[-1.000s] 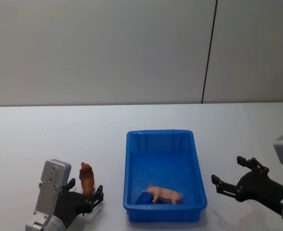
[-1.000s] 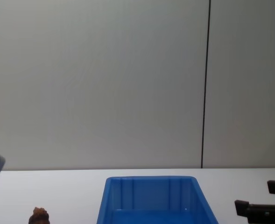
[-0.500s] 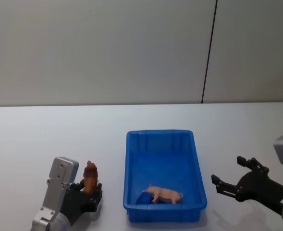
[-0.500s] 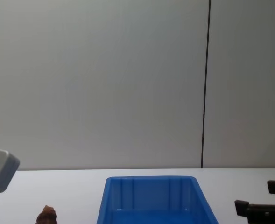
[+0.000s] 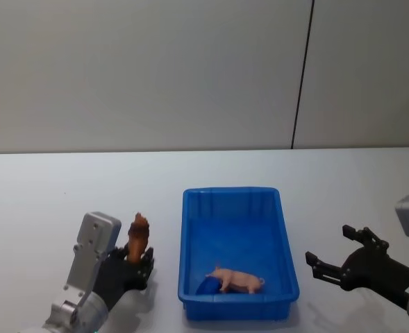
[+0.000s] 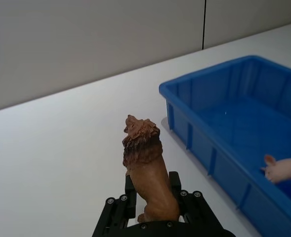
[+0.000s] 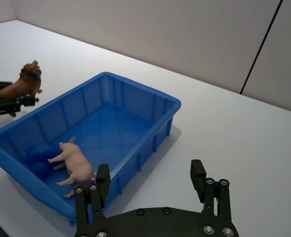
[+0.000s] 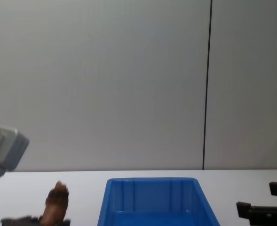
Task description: Pick up the two dolls from the table and place them into the box.
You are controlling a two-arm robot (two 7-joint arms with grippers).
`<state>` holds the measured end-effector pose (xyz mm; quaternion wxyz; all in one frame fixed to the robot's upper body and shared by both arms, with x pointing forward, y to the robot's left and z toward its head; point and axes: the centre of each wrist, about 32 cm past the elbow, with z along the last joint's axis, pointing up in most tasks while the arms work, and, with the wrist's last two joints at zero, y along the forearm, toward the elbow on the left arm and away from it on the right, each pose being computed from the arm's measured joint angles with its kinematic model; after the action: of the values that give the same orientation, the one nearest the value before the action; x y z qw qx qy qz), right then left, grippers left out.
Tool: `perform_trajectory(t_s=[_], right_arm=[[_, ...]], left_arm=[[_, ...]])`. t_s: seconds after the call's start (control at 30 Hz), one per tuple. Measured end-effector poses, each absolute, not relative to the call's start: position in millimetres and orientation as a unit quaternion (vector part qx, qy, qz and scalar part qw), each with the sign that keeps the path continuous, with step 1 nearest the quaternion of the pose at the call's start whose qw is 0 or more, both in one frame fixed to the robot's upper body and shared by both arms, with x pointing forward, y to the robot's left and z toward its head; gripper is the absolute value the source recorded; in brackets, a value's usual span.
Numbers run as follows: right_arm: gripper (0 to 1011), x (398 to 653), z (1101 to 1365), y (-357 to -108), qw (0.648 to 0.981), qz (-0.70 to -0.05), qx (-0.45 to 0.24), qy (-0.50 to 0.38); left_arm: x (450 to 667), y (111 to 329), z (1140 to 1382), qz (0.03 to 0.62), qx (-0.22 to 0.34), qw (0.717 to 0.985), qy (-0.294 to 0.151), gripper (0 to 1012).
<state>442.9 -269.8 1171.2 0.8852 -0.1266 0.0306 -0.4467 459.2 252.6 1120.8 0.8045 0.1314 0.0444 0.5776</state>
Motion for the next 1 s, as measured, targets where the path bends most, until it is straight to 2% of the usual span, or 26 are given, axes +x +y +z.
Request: perform_trajectory(t_s=[0.43,0.87,1.0], right_arm=[[1001,443,1171,-270,0.885,-0.447,-0.127,0.031],[1001,443,1171,-270,0.885,-0.447,-0.127,0.031],[1001,443,1171,-270,0.885,-0.447,-0.127,0.031]], left_arm=[[474,234,1155,0.543,0.078,0.836,-0.011,403],[487,207,1170,0.490,0.043,0.870,-0.026,406],[490,200,1168,0.475,0.039,0.879,-0.026,538]])
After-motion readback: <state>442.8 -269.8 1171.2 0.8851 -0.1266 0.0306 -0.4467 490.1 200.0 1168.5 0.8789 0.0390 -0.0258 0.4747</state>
